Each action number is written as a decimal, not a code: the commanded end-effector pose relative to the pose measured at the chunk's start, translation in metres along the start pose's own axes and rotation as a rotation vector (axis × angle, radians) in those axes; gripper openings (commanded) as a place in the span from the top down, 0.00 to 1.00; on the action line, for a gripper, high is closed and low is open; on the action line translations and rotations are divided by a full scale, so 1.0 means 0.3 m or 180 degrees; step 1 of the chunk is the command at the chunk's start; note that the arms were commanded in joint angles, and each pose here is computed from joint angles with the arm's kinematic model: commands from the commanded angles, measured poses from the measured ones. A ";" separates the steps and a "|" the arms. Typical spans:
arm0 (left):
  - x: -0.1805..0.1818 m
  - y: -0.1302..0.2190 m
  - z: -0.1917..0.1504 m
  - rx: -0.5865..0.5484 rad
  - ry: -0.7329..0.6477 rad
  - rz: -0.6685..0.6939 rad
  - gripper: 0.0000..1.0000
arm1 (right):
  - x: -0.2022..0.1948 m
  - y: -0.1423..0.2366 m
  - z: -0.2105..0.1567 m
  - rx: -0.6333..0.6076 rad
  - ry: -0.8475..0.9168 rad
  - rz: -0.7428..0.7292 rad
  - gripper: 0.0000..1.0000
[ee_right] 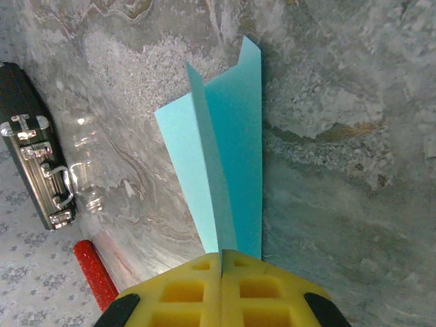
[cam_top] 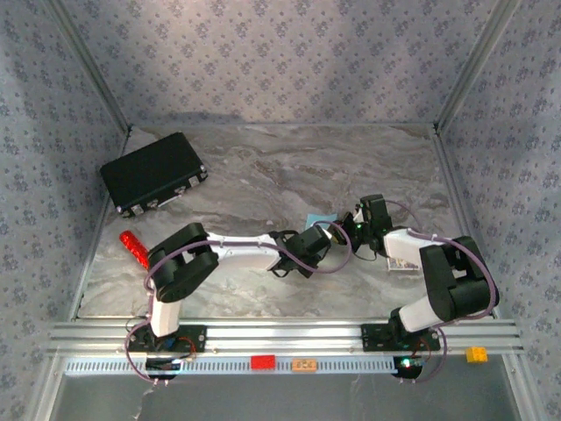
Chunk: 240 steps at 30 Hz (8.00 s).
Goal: Fold a paper plane with a square sheet of paper (pick it up from the middle)
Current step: Fold the wing for the fifth time at the center of the table.
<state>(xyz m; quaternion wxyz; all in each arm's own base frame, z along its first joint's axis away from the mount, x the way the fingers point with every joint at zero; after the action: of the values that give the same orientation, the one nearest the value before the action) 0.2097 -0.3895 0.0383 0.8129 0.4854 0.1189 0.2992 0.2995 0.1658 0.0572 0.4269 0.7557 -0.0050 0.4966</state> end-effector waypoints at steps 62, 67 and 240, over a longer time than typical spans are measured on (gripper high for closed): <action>0.035 0.009 0.004 0.0026 0.0058 0.0260 0.96 | -0.002 0.029 -0.018 -0.0045 -0.0026 0.0036 0.82; 0.043 0.003 -0.005 0.0022 0.0184 0.0114 0.98 | -0.024 0.071 0.000 -0.0181 0.0036 -0.0088 0.65; 0.061 -0.007 -0.279 0.0722 0.2369 -0.2238 0.89 | -0.157 -0.192 -0.011 0.0367 0.0837 -0.0373 0.92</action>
<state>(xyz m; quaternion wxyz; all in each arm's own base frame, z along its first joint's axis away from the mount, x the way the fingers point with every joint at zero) 0.2185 -0.3506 0.0280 0.7747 0.2949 0.5437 0.1311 0.3150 0.2074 0.0277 0.3498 0.6943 0.0750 0.6244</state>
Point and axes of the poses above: each hand's point on the last joint's axis, 136 mm out from that joint toward the fingers, its own y axis back along the fingers, its own x axis along the line the jaws close on, z = x × y, the point moved 1 cm from there along y, back along the fingers, and after that the axes turned 10 degrees about -y, right-handed, at the moved point
